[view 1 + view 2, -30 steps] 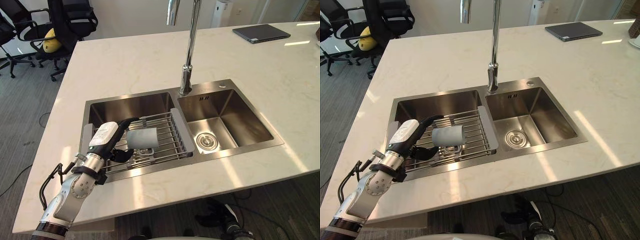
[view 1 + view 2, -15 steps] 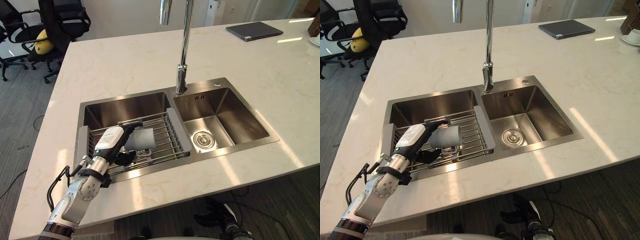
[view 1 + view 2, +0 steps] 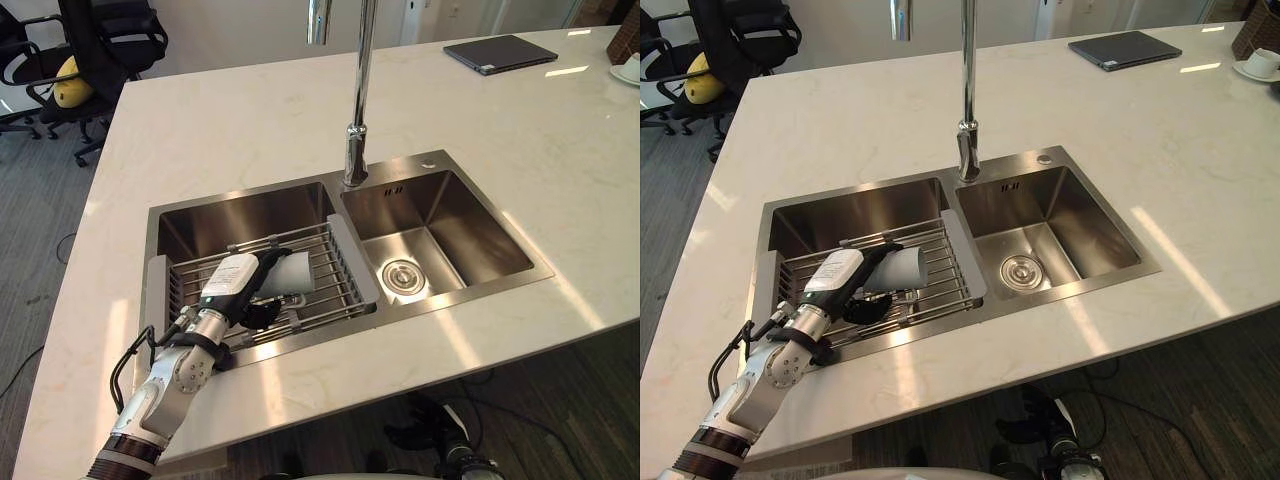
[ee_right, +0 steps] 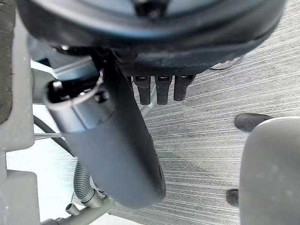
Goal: Walk over to the sink, pick up the cup, carry it to the dishwasher, place the cup inside the dishwasher, then close the dishwasher door
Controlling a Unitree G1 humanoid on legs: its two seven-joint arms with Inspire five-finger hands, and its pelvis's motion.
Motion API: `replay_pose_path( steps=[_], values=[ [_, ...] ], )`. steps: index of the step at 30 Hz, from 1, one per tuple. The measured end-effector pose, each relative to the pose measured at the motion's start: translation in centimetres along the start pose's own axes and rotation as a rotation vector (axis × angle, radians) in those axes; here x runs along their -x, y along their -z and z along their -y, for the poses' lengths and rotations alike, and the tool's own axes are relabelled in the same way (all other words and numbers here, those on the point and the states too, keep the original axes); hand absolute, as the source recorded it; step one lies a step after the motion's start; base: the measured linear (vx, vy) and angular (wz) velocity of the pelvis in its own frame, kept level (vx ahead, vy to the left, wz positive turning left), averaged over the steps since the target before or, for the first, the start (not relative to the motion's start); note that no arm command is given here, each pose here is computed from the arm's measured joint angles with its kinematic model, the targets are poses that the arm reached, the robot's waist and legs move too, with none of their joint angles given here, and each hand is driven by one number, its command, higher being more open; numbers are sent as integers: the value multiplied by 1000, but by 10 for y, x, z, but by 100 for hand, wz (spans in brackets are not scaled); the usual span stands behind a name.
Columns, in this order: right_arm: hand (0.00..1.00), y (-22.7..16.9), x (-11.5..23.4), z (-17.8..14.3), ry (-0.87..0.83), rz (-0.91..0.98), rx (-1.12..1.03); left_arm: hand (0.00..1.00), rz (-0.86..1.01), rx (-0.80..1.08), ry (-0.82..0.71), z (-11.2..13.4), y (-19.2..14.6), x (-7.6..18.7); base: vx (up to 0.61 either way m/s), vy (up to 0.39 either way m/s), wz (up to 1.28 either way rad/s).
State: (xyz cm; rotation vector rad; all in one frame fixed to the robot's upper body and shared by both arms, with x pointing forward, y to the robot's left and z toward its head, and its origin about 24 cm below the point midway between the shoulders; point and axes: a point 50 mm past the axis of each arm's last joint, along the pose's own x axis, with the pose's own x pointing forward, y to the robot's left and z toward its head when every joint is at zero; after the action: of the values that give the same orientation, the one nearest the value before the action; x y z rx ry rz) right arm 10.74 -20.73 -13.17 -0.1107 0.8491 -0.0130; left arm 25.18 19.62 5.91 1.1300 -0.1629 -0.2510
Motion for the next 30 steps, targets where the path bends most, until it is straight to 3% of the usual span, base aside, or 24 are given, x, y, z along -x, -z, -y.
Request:
replay_pose_path(
  steps=[4, 16, 23, 30],
  values=[
    [90, 0, 0, 0, -1, -1, 0, 30, 1, -14, -25, -9, 1, -11, -1, -1, -1],
    [90, -1, -1, 3, 23, 3, -14, 30, -1, 46, -32, -7, 1, -11, 1, -1, -1],
    [90, 1, 0, 3, 26, -2, -16, 30, -13, 193, -51, 8, -6, -3, -32, -1, 0],
    [90, 1, 0, 3, 31, -3, -19, 30, -3, 328, -129, 7, -17, 11, -38, -7, -6]
  ],
)
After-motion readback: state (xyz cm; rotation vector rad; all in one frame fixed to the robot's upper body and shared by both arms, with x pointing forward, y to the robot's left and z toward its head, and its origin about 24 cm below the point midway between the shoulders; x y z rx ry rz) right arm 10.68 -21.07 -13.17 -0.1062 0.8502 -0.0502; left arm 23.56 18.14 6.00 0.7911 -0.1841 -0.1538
